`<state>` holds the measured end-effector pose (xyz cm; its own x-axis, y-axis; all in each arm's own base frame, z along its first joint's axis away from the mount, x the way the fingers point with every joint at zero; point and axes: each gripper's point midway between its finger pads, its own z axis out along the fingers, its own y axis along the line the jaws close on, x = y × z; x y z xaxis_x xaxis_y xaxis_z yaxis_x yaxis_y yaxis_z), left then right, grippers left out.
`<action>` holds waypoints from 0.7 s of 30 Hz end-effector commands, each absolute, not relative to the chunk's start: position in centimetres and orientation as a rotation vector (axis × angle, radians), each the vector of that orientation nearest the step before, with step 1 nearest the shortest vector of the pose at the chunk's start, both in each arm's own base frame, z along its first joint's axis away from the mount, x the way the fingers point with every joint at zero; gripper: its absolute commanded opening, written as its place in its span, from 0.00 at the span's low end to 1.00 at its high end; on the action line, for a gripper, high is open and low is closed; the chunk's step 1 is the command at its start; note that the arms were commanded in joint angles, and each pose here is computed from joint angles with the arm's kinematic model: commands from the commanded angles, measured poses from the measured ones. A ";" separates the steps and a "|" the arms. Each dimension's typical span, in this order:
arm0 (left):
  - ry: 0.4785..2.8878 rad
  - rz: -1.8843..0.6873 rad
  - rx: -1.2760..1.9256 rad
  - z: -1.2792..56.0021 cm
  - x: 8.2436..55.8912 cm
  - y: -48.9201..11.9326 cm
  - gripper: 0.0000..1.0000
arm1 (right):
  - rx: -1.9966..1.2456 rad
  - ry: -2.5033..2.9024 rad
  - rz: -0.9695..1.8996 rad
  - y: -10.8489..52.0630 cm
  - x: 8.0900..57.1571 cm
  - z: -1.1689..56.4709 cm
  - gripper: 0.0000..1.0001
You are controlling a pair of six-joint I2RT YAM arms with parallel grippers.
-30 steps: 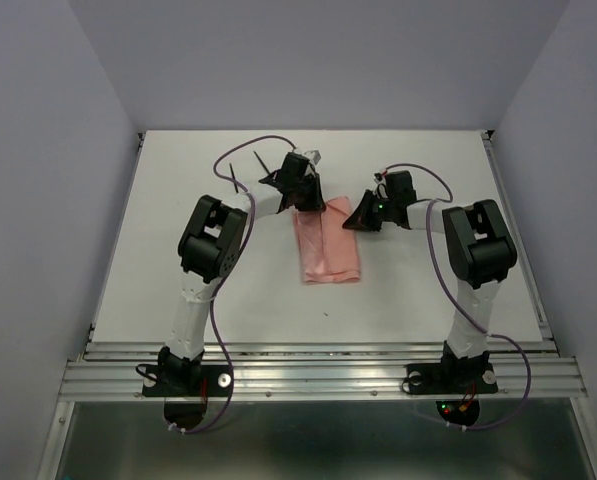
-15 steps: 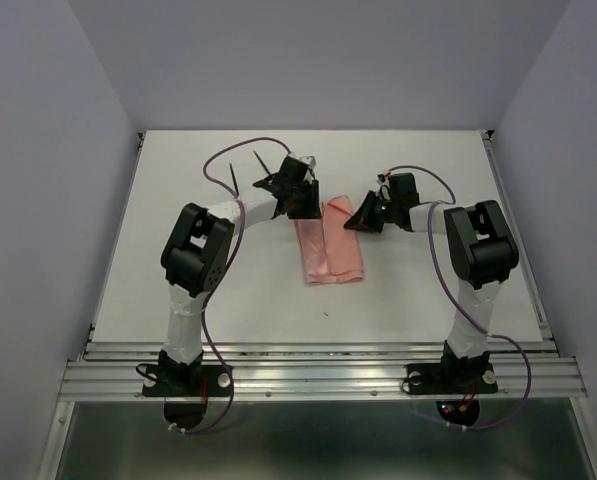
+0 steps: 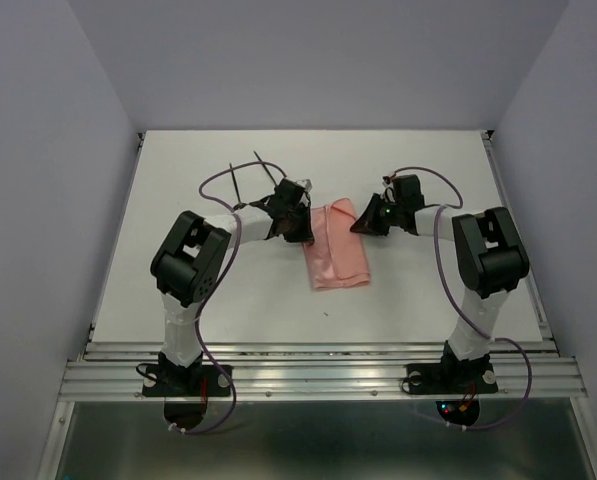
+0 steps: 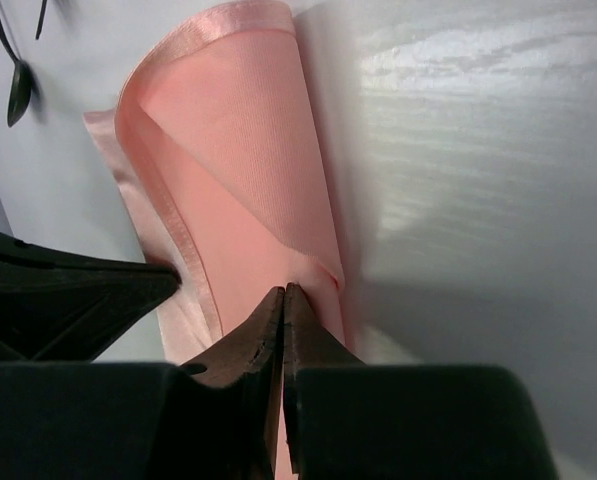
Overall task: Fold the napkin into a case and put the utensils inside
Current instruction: Smooth out the 2/3-rectangle-folded napkin.
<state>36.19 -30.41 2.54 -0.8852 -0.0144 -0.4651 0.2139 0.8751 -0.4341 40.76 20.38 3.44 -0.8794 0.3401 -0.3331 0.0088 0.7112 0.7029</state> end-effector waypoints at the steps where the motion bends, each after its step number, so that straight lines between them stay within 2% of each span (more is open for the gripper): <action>1: 2.591 -0.669 0.172 2.7 34.8 -30.0 0.03 | 0.222 2.427 0.996 19.8 40.4 6.1 0.08; 11: 2.618 -0.578 0.228 1.2 35.2 -29.2 0.00 | 0.106 2.504 1.183 22.5 36.0 4.6 0.09; 21: 2.615 -0.589 0.243 1.3 35.2 -29.4 0.00 | -0.022 2.535 1.077 24.3 31.8 5.2 0.09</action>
<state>35.92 -30.34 2.49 -0.8733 0.0263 -0.4865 0.2591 0.8707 -0.4180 32.08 24.37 4.05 -0.9443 0.1503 -0.2928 -0.1095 0.6957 0.7099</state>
